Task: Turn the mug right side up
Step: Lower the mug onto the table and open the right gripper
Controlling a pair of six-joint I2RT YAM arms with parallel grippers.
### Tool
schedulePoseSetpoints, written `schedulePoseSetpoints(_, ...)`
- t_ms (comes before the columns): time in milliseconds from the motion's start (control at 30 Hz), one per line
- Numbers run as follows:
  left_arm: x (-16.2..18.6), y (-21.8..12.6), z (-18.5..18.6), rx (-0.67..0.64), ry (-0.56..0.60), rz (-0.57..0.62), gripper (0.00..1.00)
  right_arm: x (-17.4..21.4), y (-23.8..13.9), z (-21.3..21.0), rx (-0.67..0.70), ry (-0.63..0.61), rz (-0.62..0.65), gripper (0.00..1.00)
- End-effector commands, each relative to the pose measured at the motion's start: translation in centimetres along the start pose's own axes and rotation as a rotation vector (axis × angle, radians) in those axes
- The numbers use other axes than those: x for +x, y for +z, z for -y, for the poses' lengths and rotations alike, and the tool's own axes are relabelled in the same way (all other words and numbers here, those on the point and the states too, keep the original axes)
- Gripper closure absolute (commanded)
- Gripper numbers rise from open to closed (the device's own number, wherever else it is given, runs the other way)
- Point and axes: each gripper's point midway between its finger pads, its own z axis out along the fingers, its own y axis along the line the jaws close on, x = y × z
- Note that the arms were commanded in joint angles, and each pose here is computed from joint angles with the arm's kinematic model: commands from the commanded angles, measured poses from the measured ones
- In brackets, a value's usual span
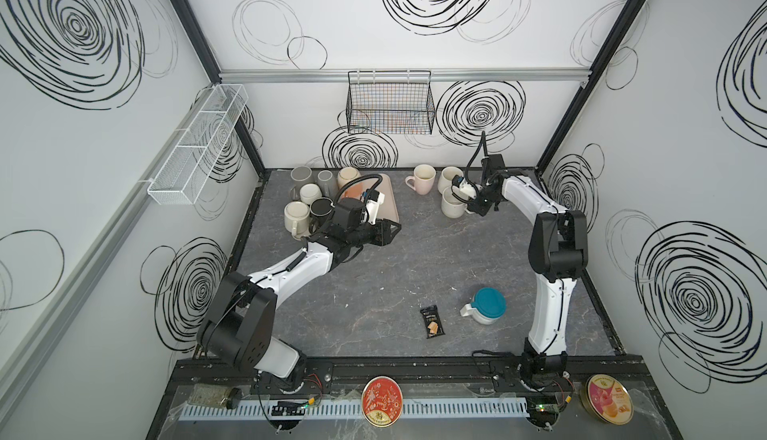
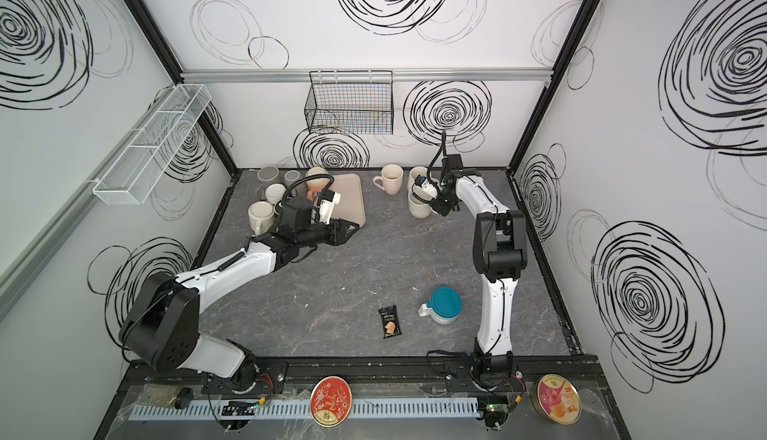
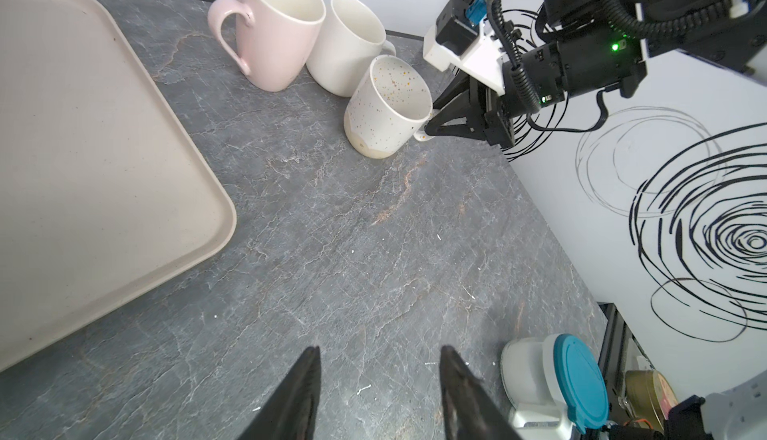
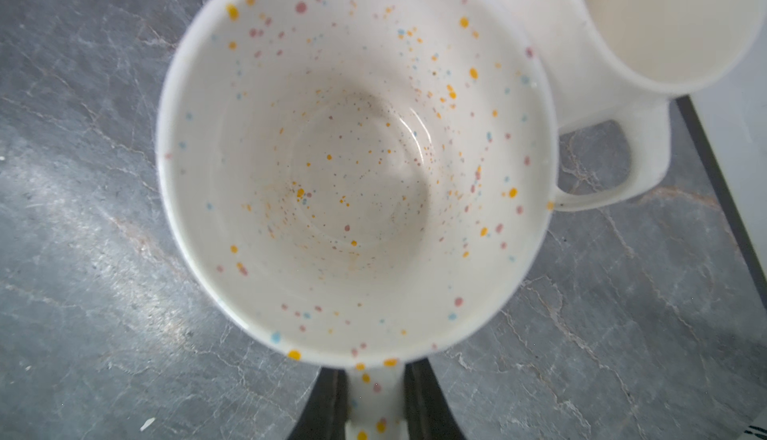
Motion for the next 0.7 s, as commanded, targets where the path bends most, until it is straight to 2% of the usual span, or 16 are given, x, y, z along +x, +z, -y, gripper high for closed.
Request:
schedulePoseSetpoints(0, -1.2, -0.1, 0.7, 0.013, 0.026, 0.048, 0.5, -1.8, -0.9, 2.5, 0.092, -0.045, 0.052, 0.65)
schedulePoseSetpoints(100, -1.2, -0.2, 0.5, 0.008, 0.025, 0.048, 0.5, -1.5, -1.2, 3.6, 0.151, -0.044, 0.029, 0.56)
schedulePoseSetpoints(367, -1.3, -0.2, 0.5, 0.009, 0.029, 0.05, 0.5, -0.5, -2.2, 6.1, 0.294, -0.035, -0.013, 0.55)
schedulePoseSetpoints(567, -1.5, -0.3, 0.6, 0.01, 0.031, 0.055, 0.5, -1.1, -2.9, 6.4, 0.306, -0.007, 0.012, 0.55)
schedulePoseSetpoints(667, -1.6, -0.4, 0.8, 0.011, 0.032, 0.056, 0.5, -1.8, -3.8, 5.3, 0.254, -0.001, 0.042, 0.55)
